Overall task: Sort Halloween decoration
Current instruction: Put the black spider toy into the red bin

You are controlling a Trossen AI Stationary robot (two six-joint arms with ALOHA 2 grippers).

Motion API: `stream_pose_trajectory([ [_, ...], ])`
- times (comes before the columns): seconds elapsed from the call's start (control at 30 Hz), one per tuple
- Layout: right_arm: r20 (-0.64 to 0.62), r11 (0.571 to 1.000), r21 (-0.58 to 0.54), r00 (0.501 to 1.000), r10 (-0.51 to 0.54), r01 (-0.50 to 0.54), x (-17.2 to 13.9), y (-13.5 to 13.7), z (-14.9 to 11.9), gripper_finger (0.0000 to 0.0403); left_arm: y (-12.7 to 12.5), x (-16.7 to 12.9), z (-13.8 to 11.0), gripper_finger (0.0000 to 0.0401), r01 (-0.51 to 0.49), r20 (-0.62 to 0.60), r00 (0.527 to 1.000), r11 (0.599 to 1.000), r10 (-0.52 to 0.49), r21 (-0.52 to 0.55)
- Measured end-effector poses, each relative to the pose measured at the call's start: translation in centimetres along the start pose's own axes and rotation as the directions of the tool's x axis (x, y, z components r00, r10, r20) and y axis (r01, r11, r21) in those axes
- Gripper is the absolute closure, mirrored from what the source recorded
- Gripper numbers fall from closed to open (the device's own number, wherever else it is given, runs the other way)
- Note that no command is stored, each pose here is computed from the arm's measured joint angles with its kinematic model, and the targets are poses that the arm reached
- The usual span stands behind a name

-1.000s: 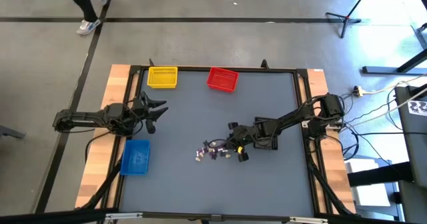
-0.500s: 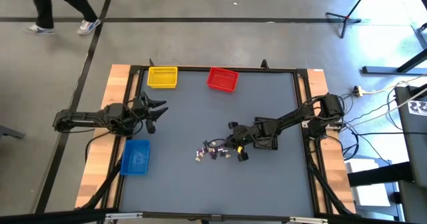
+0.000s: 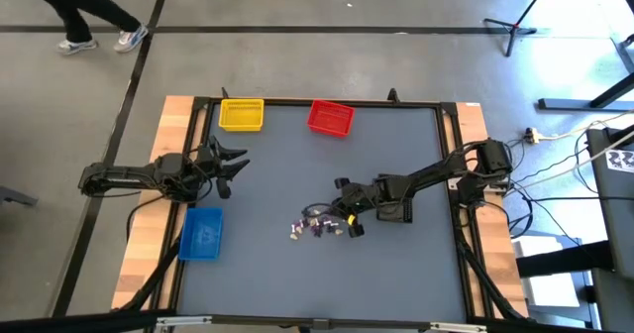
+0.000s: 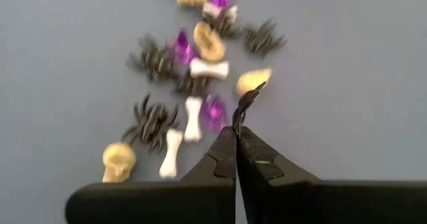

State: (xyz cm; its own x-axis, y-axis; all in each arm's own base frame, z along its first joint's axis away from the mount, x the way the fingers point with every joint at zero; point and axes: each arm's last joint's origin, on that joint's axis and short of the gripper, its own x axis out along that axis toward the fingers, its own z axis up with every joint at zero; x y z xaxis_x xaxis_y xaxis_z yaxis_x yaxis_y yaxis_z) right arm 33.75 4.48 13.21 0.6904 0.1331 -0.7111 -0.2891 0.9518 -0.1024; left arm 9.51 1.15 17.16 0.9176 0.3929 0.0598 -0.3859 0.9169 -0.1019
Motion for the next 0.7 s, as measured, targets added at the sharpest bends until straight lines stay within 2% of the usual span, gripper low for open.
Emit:
stream_pose_trajectory([
  [0.3, -0.075, 1.000, 0.006, 0.997, -0.030, 0.030, -1.0, -2.3, 2.4, 0.0402, 0.0, 0.0, 0.0, 0.0259, 0.000, 0.000, 1.000, 1.000, 0.000, 0.000],
  [0.5, -0.075, 0.998, -0.014, 0.995, -0.064, 0.063, -2.0, -4.4, 3.5, 0.0402, 0.0, 0.0, 0.0, 0.0259, 0.001, 0.000, 1.000, 1.000, -0.001, 0.000],
  [0.7, -0.123, 0.996, -0.034, 0.989, -0.087, 0.083, -2.6, -6.4, 3.4, 0.0402, 0.0, 0.0, 0.0, 0.0259, 0.002, 0.000, 1.000, 1.000, -0.002, 0.000],
])
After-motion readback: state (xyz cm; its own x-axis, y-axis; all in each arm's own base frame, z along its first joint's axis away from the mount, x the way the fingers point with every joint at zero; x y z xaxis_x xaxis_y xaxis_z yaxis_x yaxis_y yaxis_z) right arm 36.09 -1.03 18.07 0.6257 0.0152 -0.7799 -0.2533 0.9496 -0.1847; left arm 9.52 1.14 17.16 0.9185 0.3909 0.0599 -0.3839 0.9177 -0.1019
